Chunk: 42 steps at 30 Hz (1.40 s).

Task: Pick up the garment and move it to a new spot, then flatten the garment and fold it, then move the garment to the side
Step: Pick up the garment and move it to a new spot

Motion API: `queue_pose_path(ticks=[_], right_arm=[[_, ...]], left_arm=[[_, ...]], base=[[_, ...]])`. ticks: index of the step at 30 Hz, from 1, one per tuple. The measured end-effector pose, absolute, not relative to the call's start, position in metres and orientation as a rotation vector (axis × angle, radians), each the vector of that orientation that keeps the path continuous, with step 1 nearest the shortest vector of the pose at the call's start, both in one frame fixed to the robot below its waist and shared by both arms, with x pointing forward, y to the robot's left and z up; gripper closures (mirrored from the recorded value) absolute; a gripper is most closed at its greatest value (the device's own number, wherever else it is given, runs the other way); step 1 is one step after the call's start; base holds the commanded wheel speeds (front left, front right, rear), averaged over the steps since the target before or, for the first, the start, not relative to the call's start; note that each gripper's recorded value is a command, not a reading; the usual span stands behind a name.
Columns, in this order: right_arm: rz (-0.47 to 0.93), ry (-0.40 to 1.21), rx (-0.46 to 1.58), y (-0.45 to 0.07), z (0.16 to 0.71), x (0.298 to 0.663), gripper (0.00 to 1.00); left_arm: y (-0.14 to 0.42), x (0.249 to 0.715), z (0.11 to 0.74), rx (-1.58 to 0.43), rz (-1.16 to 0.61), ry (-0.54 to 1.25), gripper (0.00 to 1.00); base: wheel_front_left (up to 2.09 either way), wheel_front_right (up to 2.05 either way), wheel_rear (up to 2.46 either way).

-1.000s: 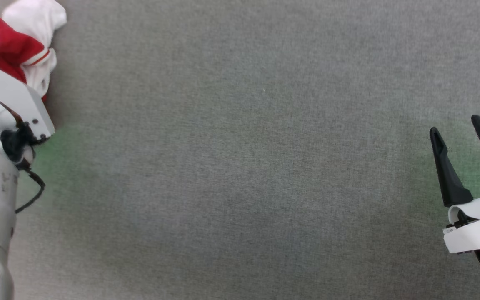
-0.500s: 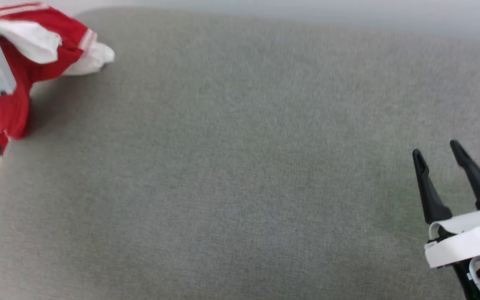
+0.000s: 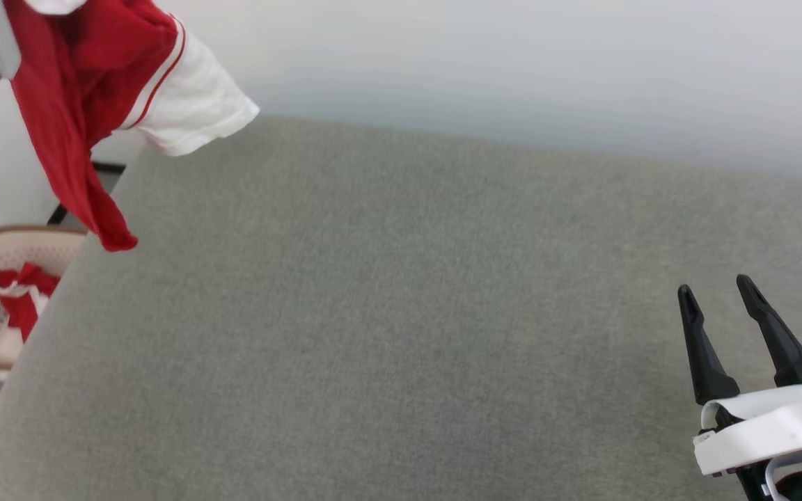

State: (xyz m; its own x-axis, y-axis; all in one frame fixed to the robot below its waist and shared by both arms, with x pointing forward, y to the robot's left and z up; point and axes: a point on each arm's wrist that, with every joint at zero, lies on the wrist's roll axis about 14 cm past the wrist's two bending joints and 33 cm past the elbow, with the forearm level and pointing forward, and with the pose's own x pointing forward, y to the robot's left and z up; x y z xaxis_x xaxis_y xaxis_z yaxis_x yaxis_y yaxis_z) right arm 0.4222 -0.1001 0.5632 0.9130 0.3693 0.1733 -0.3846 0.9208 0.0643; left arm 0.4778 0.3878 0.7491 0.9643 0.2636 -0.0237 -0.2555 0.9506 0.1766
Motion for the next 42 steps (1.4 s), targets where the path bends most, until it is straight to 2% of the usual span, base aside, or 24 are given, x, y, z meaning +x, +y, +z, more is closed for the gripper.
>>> queue_pose_path(ticks=[9, 24, 32, 42], right_arm=[[0.286, -0.225, 0.075, -0.137, 0.586, 0.404, 0.00], [-0.025, -0.219, 0.007, -0.247, 0.583, 0.365, 0.00], [-0.161, -0.190, 0.010, -0.284, 0.570, 0.338, 0.00], [-0.245, -0.131, 0.042, -0.299, 0.545, 0.316, 0.00]], left_arm=[[0.327, 0.473, 0.795, 0.197, 0.108, -0.036, 1.00], [0.172, 0.485, 0.785, 0.224, -0.248, -0.030, 1.00], [0.085, 0.479, 0.751, 0.229, -0.442, 0.028, 1.00], [0.020, 0.459, 0.653, 0.222, -0.625, 0.255, 1.00]], base=[[0.00, 0.00, 0.00], [0.00, 0.00, 0.00], [0.00, 0.00, 0.00], [0.00, 0.00, 0.00]])
